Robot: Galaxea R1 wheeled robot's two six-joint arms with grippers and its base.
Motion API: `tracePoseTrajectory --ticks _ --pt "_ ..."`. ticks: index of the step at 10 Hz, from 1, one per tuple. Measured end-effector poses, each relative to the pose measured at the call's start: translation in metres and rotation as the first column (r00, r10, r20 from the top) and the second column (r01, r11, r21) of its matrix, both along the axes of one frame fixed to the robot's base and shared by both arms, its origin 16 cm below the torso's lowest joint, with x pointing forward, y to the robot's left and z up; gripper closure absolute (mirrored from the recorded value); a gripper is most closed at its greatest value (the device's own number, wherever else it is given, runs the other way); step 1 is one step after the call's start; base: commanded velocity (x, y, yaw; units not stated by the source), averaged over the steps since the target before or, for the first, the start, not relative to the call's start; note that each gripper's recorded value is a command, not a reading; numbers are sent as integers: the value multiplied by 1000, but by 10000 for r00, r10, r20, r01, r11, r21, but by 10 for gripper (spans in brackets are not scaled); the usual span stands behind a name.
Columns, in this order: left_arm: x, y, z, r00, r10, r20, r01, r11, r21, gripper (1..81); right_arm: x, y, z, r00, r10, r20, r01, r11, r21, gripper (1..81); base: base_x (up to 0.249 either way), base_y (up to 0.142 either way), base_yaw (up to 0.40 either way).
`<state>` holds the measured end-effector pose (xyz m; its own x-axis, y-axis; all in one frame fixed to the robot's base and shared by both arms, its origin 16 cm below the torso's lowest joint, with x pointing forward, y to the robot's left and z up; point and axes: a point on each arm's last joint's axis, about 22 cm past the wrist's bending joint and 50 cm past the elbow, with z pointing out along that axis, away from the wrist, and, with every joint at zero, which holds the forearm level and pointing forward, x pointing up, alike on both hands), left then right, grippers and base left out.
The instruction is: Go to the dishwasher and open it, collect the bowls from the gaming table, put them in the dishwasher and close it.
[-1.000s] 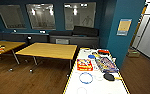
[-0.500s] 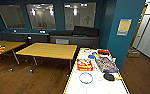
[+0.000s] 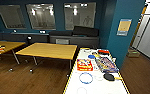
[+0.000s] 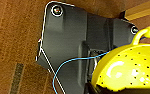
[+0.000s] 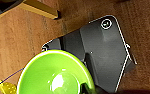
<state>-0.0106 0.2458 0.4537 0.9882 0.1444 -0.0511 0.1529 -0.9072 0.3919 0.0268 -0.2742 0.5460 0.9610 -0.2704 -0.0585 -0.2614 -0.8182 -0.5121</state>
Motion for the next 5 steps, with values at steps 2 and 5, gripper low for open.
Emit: tracePoseTrajectory --ticks 2,5 --pt "-3 -14 -3 9996 -268 90 268 9996 -73 811 -1 0 -10 10000 40 10 -40 9999 -161 811 0 0 0" --pt "-9 -1 -20 9985 -546 50 541 9961 698 811 -9 -9 -32 9999 147 -44 -149 9977 -660 811 0 0 0"
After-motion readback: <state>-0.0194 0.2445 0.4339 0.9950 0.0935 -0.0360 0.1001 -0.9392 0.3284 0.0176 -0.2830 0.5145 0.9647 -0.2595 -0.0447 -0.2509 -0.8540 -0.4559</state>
